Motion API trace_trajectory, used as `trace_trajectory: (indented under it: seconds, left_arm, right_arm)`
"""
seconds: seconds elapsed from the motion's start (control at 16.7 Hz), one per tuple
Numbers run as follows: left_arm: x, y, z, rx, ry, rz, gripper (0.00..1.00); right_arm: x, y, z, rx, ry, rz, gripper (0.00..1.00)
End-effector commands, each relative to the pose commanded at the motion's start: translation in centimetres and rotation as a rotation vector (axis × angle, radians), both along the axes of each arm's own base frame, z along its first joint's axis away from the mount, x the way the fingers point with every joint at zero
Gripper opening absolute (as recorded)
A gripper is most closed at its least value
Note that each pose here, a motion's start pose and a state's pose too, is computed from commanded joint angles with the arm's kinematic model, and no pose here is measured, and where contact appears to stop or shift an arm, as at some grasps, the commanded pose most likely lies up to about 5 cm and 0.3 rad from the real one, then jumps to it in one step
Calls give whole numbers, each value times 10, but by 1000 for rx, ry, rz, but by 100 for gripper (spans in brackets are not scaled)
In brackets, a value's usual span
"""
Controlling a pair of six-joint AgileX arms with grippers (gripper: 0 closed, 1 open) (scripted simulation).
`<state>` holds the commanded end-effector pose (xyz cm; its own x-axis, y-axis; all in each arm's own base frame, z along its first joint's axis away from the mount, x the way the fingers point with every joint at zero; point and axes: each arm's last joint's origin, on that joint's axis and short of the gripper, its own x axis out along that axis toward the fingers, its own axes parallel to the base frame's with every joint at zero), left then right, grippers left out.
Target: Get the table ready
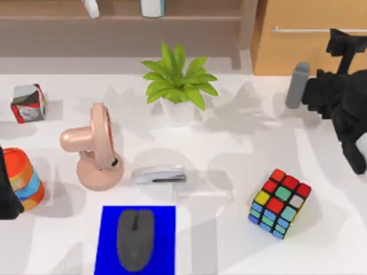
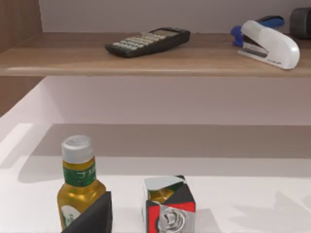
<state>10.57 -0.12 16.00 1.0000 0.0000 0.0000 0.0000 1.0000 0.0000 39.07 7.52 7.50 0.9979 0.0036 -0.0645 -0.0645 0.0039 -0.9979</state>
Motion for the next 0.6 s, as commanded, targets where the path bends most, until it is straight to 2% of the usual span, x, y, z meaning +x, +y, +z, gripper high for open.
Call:
trace_trajectory:
  seconds: [0.18,0.3,0.42,0.6]
  left_arm:
    - [0,0,0,0,0,0,100]
    - [0,0,0,0,0,0,100]
    - [0,0,0,0,0,0,100]
    - [0,0,0,0,0,0,100]
  right_arm:
    - [1,-2,0,0,0,-4,100]
    - [0,9,6,34,-21,7,100]
    - [-2,32,19,114,-58,36,100]
    - [-9,84,49,310,-122,103,100]
